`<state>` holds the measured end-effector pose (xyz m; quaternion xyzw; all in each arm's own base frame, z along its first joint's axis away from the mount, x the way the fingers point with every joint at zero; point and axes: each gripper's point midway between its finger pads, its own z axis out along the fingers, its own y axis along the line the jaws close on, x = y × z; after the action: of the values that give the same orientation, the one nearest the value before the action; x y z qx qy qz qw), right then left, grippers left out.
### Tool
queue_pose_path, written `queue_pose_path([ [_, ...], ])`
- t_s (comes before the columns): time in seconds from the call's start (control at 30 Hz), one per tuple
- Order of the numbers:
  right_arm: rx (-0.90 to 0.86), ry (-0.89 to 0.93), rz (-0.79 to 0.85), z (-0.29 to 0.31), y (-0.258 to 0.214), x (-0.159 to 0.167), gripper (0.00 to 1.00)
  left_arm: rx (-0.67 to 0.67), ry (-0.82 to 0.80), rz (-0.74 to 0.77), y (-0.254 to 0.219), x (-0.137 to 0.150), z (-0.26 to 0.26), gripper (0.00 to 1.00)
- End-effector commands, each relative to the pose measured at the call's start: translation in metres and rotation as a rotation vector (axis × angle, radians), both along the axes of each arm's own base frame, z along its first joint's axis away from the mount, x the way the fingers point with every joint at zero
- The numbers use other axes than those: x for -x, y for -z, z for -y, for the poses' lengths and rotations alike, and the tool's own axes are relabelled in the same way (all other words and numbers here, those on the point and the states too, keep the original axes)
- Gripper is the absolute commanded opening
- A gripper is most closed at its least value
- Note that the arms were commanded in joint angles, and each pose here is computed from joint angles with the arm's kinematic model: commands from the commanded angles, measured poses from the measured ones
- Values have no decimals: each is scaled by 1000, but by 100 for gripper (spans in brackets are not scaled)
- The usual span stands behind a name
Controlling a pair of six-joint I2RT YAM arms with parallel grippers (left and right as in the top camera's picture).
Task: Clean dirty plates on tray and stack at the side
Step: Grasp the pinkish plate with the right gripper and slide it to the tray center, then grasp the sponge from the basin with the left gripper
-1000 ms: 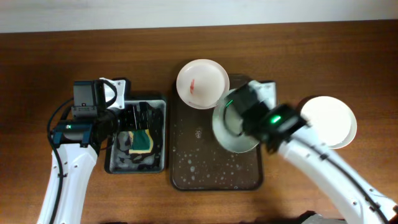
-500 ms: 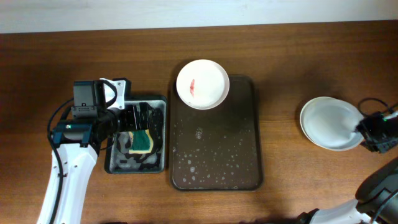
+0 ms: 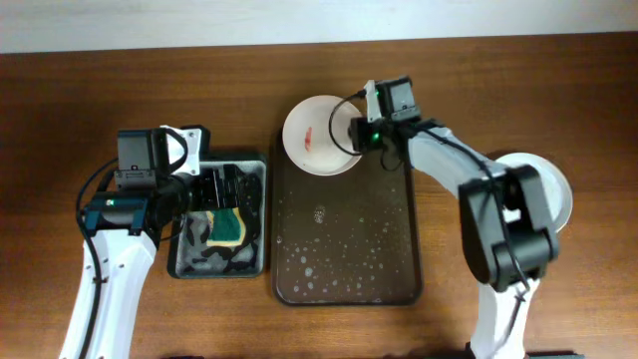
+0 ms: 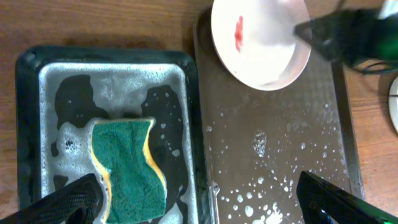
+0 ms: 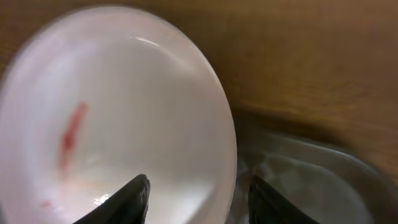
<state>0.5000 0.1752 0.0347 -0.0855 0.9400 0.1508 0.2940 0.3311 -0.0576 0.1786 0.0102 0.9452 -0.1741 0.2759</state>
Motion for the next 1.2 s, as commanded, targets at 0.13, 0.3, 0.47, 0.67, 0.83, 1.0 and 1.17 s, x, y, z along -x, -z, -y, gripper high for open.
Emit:
queue_pose_path([
  [0.13, 15, 56, -59, 13, -37, 23, 4, 4, 9, 22, -7, -2, 1, 99],
  [0.3, 14, 172, -286, 44, -122, 136, 4, 4, 9, 22, -7, -2, 1, 100],
  [0.47, -34, 395, -591, 45, -22, 206, 4, 4, 9, 22, -7, -2, 1, 100],
  [0.67, -50, 208, -334, 41, -60, 184, 41, 4, 9, 22, -7, -2, 1, 100],
  [0.83, -61, 75, -51, 52, -175, 212, 53, 34, 23, -60, 2, 15, 6, 99],
  [1.0, -42, 78, -106, 54, -165, 220, 53, -134, -13, -265, 63, 40, -7, 100],
  [1.17, -36, 78, -121, 55, -163, 223, 53, -197, -268, -435, 144, 34, -31, 52],
])
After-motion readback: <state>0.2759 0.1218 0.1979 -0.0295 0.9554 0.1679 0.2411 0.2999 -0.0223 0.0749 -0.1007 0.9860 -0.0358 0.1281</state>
